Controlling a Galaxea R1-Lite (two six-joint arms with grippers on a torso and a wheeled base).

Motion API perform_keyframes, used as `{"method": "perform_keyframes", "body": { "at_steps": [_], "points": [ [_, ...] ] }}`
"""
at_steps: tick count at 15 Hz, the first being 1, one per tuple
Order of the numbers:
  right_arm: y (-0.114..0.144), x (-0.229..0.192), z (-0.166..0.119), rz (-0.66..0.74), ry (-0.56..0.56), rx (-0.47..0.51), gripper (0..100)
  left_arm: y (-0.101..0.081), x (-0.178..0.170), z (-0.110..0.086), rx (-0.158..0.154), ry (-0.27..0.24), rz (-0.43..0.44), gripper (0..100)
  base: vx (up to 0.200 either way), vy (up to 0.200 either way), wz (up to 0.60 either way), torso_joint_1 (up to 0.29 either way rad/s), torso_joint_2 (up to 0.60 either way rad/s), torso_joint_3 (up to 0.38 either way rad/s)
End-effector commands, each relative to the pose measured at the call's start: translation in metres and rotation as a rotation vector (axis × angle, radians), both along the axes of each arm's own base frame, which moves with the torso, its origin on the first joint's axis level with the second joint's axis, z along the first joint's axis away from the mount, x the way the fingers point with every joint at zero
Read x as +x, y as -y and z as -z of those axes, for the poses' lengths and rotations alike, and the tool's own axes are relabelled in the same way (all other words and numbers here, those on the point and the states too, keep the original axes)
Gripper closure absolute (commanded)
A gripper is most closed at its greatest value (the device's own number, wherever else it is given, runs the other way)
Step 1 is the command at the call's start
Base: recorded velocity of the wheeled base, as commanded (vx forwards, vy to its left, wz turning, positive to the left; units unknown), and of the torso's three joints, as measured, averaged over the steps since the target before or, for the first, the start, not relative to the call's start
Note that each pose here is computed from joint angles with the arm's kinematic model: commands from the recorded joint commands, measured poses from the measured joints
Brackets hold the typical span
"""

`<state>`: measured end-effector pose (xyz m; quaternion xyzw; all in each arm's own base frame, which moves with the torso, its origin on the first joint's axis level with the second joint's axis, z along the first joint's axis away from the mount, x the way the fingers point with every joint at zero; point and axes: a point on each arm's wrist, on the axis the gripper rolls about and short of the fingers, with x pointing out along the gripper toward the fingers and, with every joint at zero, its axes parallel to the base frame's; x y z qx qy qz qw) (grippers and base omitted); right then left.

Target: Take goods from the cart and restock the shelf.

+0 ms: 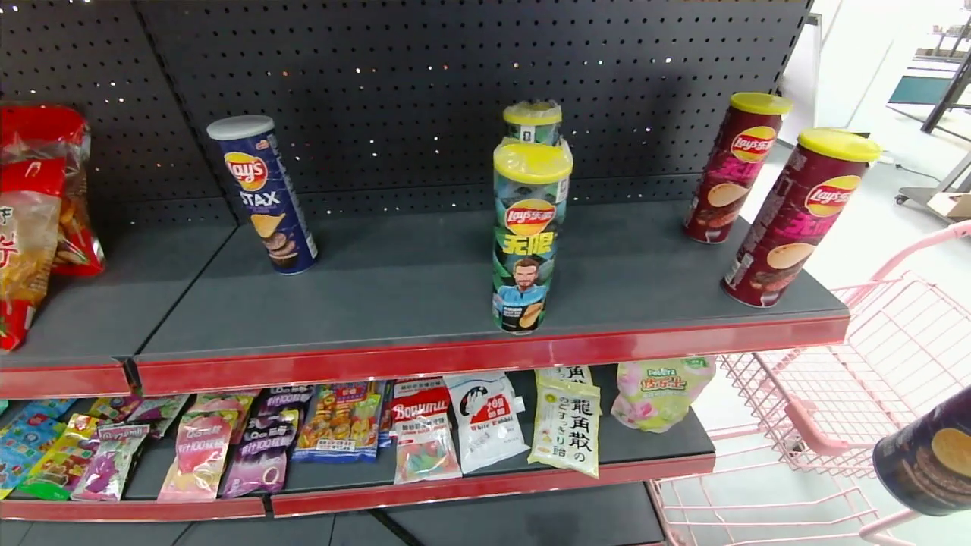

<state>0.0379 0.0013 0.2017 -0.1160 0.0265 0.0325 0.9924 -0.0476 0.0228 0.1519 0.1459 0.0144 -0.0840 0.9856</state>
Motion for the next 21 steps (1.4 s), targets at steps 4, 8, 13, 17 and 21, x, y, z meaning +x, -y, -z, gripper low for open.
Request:
{"method": "perform_keyframes", "body": {
  "at_steps": [4, 8, 13, 17, 21],
  "points": [
    [0.000, -0.002, 0.001, -0.003, 0.007, 0.000, 100, 0.000, 0.000, 0.000, 0.000, 0.000, -0.001, 0, 0.000, 0.200, 0.00, 0.001, 0.00, -0.002],
    [-0.002, -0.007, -0.002, -0.087, 0.037, 0.003, 100, 0.000, -0.001, 0.001, -0.002, 0.006, -0.001, 0, 0.000, 0.200, 0.00, 0.002, 0.00, -0.001],
    [-0.006, -0.004, -0.007, -0.242, 0.038, -0.014, 100, 0.000, -0.001, 0.001, -0.001, 0.003, -0.001, 0, 0.000, 0.200, 0.00, 0.005, 0.00, 0.000],
    [-0.008, -0.002, 0.000, -0.331, 0.011, -0.030, 100, 0.000, -0.001, 0.001, 0.000, 0.002, -0.001, 0, 0.000, 0.200, 0.00, 0.004, 0.00, 0.002],
    [-0.012, -0.003, 0.000, -0.441, 0.010, -0.027, 100, 0.000, 0.000, 0.000, 0.032, 0.009, 0.000, 0, 0.000, 0.000, 0.00, 0.000, 0.00, 0.000]
  ]
}}
